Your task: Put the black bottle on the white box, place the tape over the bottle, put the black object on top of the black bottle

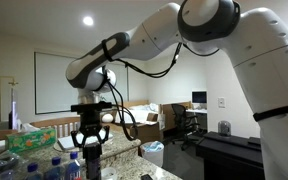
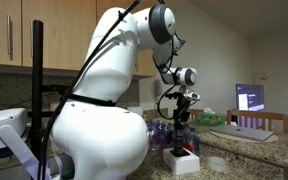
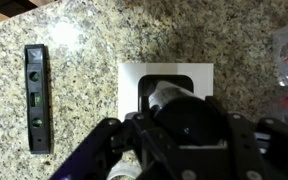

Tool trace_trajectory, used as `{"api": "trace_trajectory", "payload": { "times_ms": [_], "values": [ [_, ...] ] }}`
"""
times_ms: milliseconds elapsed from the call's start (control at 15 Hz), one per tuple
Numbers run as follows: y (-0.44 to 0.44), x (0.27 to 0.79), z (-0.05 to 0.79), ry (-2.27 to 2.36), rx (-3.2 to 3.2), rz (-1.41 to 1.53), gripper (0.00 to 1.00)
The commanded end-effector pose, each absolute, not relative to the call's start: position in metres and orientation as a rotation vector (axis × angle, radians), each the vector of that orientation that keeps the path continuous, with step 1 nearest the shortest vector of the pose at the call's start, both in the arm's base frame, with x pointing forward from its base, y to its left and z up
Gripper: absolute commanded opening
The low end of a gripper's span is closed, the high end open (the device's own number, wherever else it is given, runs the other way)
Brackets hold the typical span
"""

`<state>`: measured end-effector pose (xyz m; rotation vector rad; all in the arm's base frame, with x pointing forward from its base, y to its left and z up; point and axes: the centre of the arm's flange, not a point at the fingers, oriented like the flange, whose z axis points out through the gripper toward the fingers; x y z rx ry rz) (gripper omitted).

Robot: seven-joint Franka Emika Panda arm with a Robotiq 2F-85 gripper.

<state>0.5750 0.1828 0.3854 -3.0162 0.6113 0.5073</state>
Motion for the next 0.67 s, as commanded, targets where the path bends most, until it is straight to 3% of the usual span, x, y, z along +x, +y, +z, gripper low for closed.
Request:
{"api": "trace_trajectory", "payload": {
  "times_ms": [0, 533, 600],
  "values": [
    [0.1834, 0.5765, 0.3881, 0.653, -3.000, 0.509, 0.31],
    [0.1855, 0.5799, 0.3852, 0.662, -2.999, 0.503, 0.31],
    [0.1857, 0.5798, 0.3853, 0.664, -2.997, 0.503, 0.81]
  ]
}}
